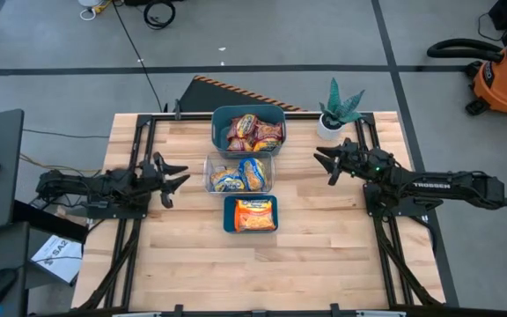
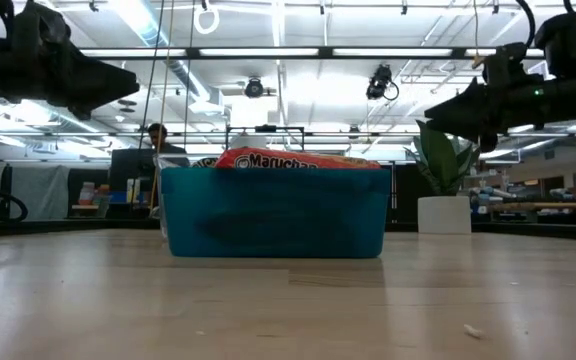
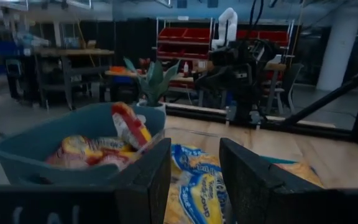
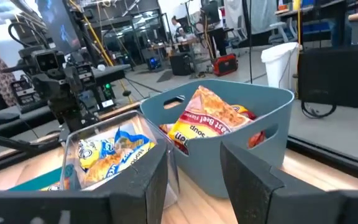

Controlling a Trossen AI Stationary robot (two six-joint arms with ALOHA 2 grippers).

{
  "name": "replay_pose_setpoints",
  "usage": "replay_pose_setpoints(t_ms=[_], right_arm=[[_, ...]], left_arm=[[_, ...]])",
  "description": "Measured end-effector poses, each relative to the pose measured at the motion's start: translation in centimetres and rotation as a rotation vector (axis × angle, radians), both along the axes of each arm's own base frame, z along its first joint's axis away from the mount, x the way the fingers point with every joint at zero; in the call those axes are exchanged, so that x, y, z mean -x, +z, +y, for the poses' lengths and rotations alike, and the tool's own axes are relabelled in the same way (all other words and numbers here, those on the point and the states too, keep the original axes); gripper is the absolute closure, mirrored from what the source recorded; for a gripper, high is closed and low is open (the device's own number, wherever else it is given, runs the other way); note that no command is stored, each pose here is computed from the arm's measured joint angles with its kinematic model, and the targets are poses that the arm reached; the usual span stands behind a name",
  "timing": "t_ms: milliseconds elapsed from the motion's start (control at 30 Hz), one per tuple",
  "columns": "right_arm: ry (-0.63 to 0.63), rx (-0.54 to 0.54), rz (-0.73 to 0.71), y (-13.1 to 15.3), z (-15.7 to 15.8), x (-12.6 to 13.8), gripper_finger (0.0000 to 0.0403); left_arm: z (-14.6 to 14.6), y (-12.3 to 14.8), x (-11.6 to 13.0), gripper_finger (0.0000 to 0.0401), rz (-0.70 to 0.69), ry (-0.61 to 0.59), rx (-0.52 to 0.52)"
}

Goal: Sort Maruchan noodles
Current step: Return to Home position

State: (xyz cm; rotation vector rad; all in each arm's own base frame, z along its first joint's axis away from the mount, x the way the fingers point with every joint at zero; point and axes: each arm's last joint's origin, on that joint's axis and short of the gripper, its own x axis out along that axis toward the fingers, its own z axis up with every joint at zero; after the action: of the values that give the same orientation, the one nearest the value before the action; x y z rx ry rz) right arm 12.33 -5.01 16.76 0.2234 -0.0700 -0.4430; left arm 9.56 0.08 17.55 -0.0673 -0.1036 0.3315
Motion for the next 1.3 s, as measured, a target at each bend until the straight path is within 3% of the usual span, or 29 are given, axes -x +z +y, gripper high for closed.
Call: replay_pose_setpoints(t_ms=[133,300,1300], right_arm=[[0.001,-0.034,-0.019,0.02,0.00,0.01,0.0251],[0.002,-0.075,-0.033,-0.02,0.00,0.00,0.0249],[0.002,-0.075,-0.033,-0.02,0.00,0.00,0.0249]], left_arm=[[-0.01,0.06,0.00,0.0259,0.011,0.005,-0.051],[-0.01,0.11,0.00,0.0259,-0.020,-0.003,0.022],[-0.01,0.09,0.00,0.0259,-0.022,-0.004,0.028]])
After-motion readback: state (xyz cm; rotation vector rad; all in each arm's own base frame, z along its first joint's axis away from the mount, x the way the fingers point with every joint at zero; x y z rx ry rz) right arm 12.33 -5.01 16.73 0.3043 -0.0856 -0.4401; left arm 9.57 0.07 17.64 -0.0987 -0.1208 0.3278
